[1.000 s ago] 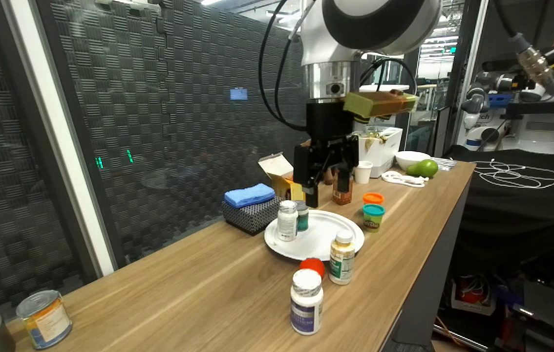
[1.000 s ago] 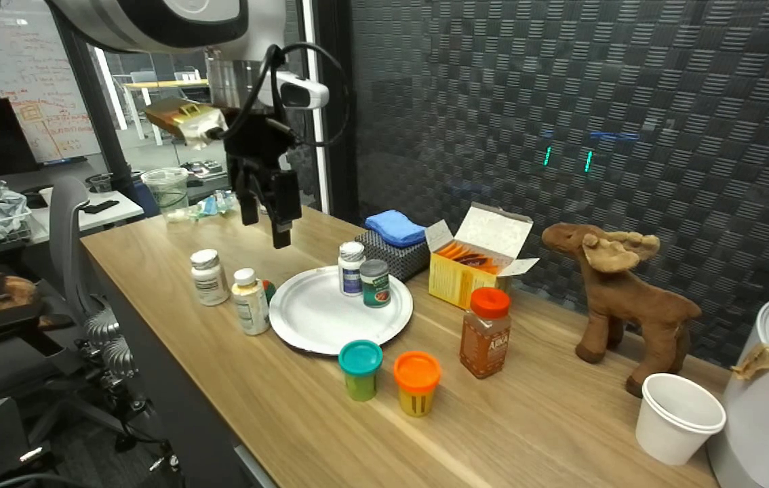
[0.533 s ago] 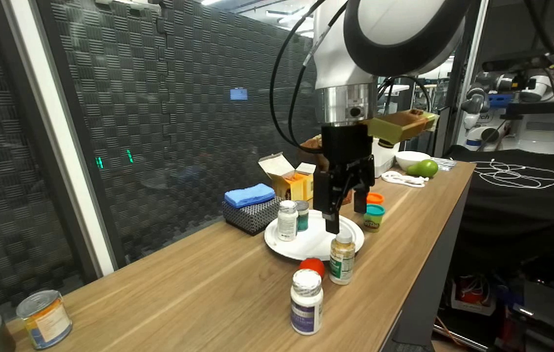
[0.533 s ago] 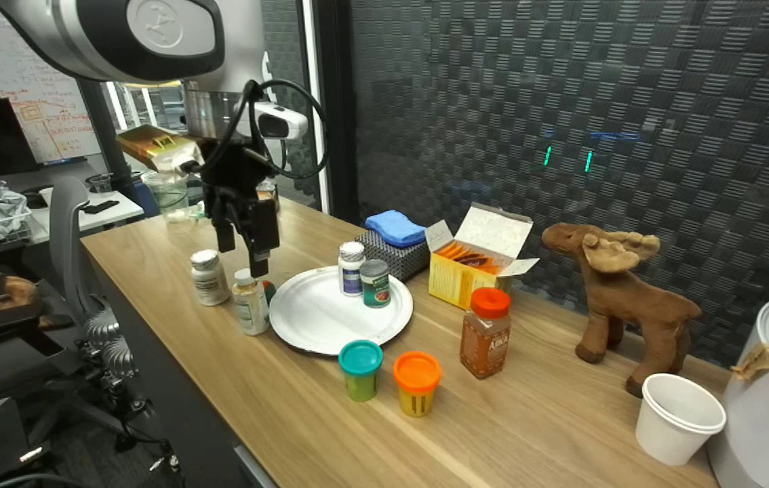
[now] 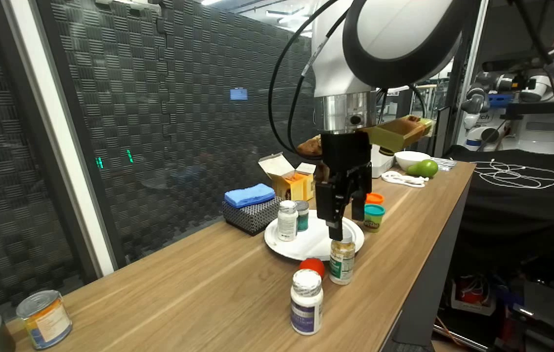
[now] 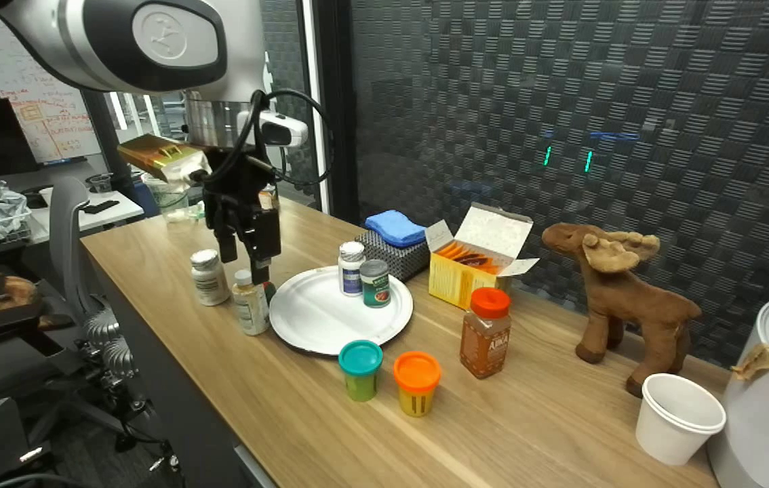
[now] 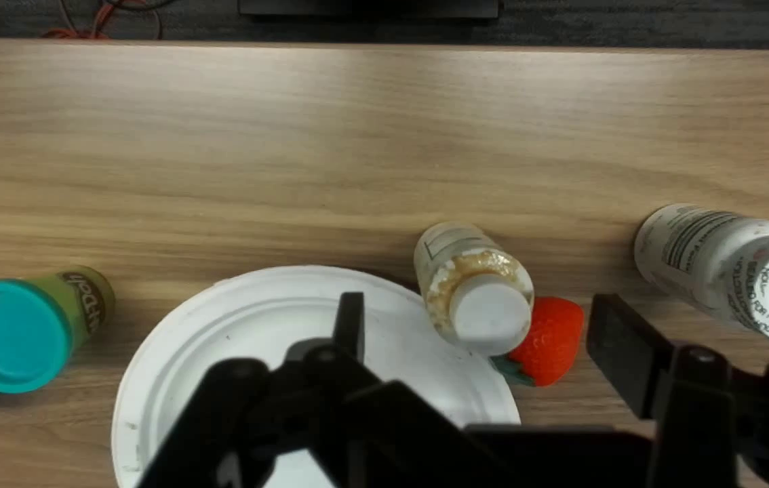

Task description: Put the bottles on the tray

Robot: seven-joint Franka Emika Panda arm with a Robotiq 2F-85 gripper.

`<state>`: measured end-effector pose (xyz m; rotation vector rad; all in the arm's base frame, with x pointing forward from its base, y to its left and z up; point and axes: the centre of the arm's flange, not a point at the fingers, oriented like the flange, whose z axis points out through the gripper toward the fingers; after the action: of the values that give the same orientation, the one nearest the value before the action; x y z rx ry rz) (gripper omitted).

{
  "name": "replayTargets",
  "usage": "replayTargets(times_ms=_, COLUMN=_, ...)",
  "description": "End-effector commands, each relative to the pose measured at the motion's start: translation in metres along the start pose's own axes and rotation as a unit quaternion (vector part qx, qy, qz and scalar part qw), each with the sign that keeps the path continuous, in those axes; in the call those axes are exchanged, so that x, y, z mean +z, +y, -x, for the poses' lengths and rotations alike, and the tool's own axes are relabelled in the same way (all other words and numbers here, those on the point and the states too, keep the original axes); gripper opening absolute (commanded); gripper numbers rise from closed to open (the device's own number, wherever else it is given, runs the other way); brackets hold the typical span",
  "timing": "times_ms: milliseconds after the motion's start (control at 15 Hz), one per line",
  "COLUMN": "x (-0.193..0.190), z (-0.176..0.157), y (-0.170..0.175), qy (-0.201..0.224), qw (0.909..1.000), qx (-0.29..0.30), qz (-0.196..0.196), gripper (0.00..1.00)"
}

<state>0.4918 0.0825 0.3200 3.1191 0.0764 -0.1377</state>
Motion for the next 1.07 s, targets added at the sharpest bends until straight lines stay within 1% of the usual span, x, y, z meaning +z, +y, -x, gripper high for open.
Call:
replayTargets(times_ms=0, x=0.004, z=-0.004, y=0.001, qy=-0.011, qw=0.9998, qx=-0.017, qz=-0.007, gripper=0.55)
replayTargets(times_ms=67, x=0.007, z=-0.004, y=0.000, qy=-0.016, qw=0.9996, qx=-0.023, qz=-0.011, gripper=0.45)
replayTargets(times_ms=267, x=0.013, z=-0.005, y=-0.001, qy=-0.022, qw=0.9992, qx=-0.032, qz=-0.011, gripper=0.23)
replayTargets(times_ms=333, x=0.013, z=-0.005, y=-0.001, qy=-0.022, qw=0.9991, qx=-0.034, qz=-0.011, gripper=0.15)
replayTargets(times_ms=400, x=0.008, z=-0.005, y=-0.001, qy=-0.017, qw=0.9993, qx=-0.034, qz=-0.008, gripper=0.13)
replayTargets(times_ms=533, x=0.000, z=-0.001, y=0.000, qy=-0.011, qw=0.9995, qx=-0.030, qz=-0.002, gripper=0.16)
replayTargets(times_ms=667, x=-0.011, z=0.005, y=0.003, qy=-0.006, qw=0.9996, qx=-0.026, qz=0.002, gripper=0.16)
replayTargets(times_ms=867, x=-0.040, z=0.018, y=0.009, qy=0.000, qw=0.9998, qx=-0.018, qz=0.002, gripper=0.16)
replayTargets(times_ms=1000, x=-0.061, z=0.025, y=0.016, qy=-0.008, qw=0.9999, qx=-0.012, qz=-0.004, gripper=0.16)
